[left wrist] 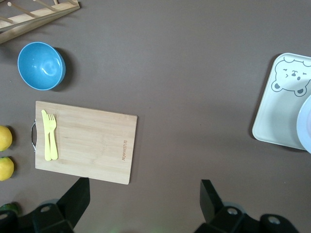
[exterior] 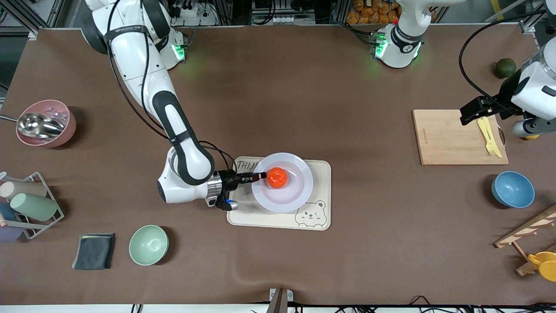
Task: Place orange and plate with both arms
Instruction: 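Release the plate rim and open the right gripper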
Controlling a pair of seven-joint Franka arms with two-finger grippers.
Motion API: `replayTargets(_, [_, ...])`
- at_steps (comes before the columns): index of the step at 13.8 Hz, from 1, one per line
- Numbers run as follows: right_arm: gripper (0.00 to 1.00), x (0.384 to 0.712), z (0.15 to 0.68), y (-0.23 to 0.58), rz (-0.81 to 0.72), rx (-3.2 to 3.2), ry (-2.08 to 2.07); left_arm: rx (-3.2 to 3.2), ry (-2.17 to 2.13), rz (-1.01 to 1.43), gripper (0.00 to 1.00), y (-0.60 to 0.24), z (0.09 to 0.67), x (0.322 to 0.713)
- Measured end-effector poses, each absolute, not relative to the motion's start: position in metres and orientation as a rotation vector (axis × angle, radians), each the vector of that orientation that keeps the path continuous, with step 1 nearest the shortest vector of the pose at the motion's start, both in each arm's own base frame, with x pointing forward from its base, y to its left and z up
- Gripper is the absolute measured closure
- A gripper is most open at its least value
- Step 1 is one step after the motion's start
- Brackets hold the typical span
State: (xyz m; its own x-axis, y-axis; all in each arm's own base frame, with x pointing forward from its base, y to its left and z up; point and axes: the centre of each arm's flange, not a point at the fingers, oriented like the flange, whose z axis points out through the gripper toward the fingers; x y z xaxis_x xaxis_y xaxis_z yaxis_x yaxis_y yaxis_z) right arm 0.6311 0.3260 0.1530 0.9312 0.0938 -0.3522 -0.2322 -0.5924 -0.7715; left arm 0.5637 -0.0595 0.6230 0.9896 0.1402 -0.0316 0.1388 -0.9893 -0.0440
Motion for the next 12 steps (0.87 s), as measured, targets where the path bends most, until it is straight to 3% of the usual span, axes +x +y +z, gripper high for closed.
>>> replayTargets(11, [0.90, 0.634, 0.132, 0.323, 0.426, -2.185, 0.125, -3.084, -0.218, 0.114, 0.00, -0.058, 0.603, 0.568])
replayTargets(12, [0.86, 0.634, 0.132, 0.324, 0.426, -2.184, 0.124, -3.078, -0.220, 0.155, 0.00, -0.057, 0.590, 0.569])
